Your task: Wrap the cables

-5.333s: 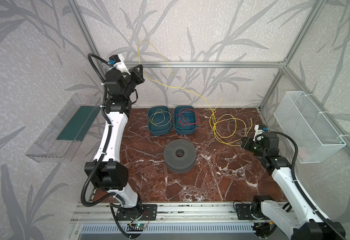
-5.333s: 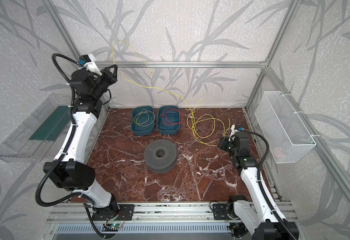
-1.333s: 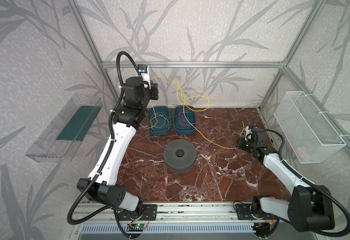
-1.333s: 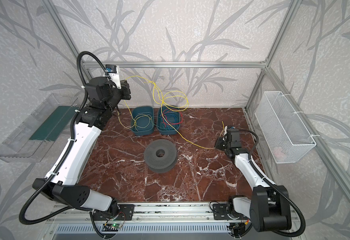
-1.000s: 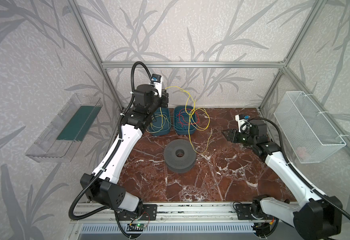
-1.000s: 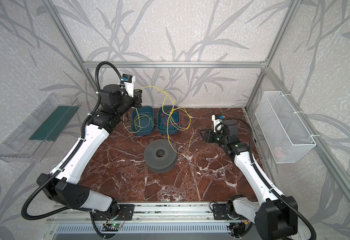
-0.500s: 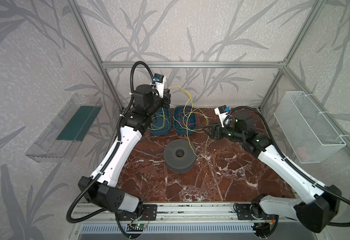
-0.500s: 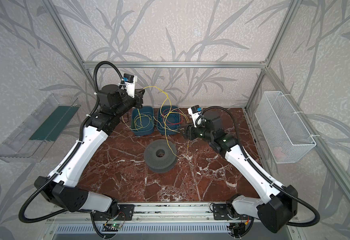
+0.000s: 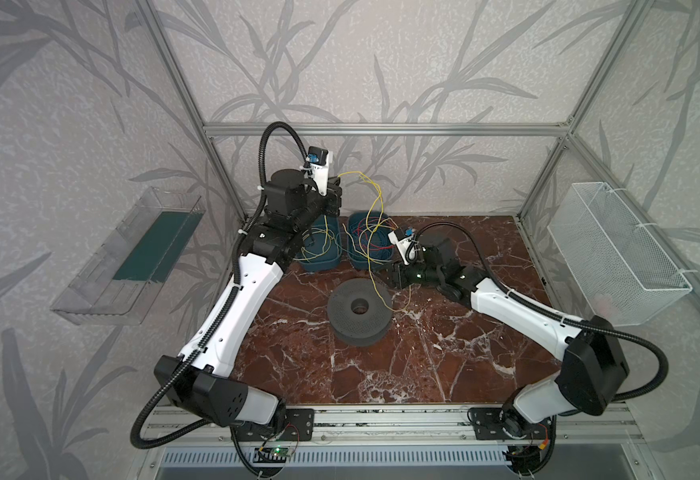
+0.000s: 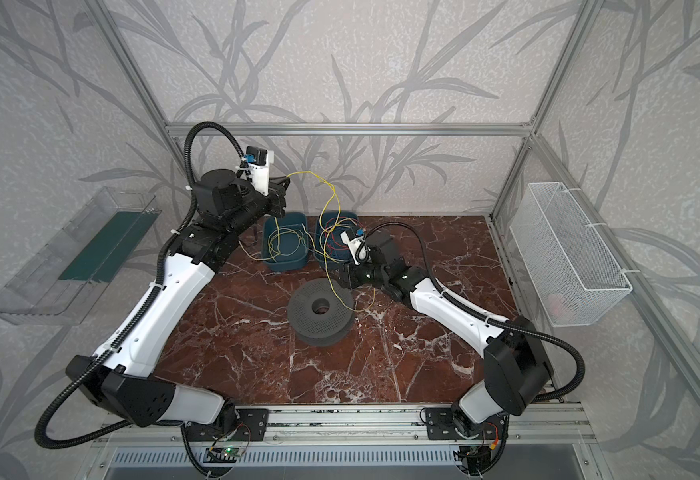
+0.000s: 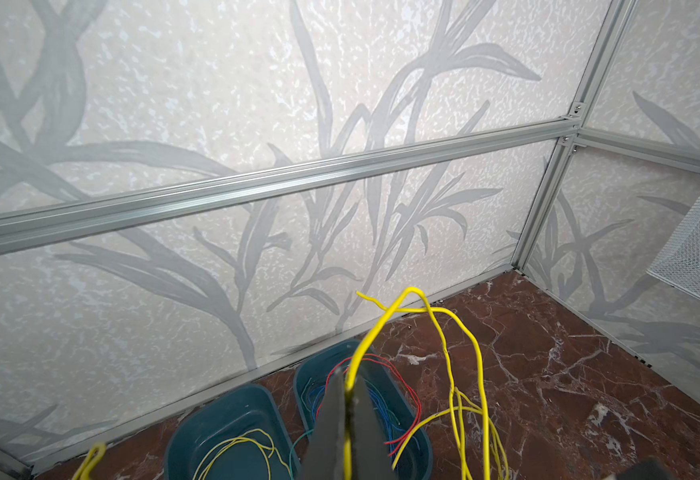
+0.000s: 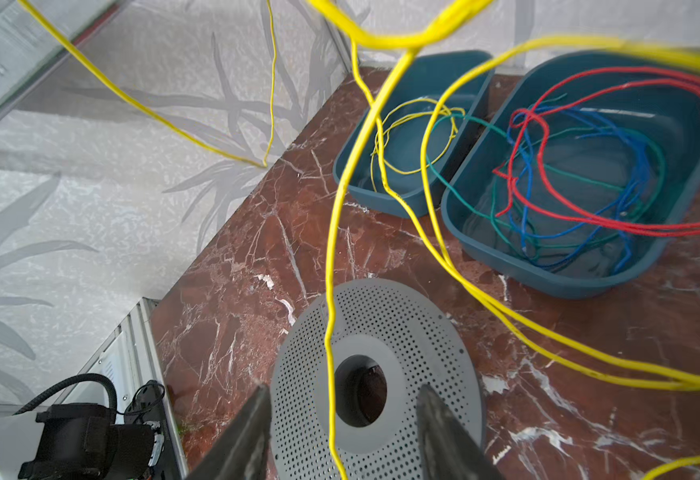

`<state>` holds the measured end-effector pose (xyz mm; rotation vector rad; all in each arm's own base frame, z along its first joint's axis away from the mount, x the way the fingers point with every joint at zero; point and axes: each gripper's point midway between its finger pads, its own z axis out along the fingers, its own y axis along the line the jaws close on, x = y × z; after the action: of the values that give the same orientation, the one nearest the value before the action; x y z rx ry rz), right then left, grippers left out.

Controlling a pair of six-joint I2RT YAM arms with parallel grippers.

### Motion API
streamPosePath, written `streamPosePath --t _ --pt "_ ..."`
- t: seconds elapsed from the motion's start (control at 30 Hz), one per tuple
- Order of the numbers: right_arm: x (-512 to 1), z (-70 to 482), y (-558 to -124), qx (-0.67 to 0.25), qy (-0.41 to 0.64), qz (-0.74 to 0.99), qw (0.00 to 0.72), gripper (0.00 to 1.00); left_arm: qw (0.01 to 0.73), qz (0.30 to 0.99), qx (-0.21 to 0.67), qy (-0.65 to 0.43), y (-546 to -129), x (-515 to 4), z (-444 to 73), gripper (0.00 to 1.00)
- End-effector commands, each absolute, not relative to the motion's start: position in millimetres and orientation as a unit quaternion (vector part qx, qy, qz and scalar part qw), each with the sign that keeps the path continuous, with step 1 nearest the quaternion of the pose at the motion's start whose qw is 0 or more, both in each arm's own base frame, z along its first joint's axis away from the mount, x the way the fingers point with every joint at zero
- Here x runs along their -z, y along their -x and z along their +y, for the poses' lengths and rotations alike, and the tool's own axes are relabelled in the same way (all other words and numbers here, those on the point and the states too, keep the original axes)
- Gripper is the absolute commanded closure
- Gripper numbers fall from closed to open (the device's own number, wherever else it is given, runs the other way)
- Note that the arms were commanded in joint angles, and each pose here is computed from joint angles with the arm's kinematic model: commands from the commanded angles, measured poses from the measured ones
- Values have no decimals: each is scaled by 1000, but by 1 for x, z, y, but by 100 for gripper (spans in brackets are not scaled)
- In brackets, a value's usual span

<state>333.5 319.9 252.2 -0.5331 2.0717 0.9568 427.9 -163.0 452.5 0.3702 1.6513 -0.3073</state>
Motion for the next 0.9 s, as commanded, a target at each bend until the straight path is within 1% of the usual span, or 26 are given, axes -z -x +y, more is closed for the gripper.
streamPosePath --t 0.0,0.03,0.1,0.23,0.37,0.5,0.6,0.73,0.87 --pt "-306 279 -346 -372 146 794 458 40 672 706 142 -173 -412 -470 -164 100" --pt "-311 272 -352 -386 122 792 457 38 672 705 146 -174 -411 -470 -164 100" --pt "-314 265 -367 -408 70 793 448 37 672 703 152 -173 -409 -469 -165 100" --pt "-326 269 -395 -472 -15 771 428 33 670 705 156 -172 -407 -463 -165 100" --pt "-330 282 -414 -521 -58 755 395 32 673 701 162 -171 -404 -464 -166 100" --pt "-324 296 -423 -570 -94 738 350 32 672 701 165 -173 -404 -464 -167 100" --pt "-321 304 -429 -596 -112 722 331 33 668 703 170 -177 -405 -460 -170 100" --pt "-323 314 -434 -618 -109 712 314 40 666 703 170 -180 -404 -459 -171 100" --pt "-316 319 -440 -625 -113 710 305 63 665 705 168 -183 -404 -457 -171 100"
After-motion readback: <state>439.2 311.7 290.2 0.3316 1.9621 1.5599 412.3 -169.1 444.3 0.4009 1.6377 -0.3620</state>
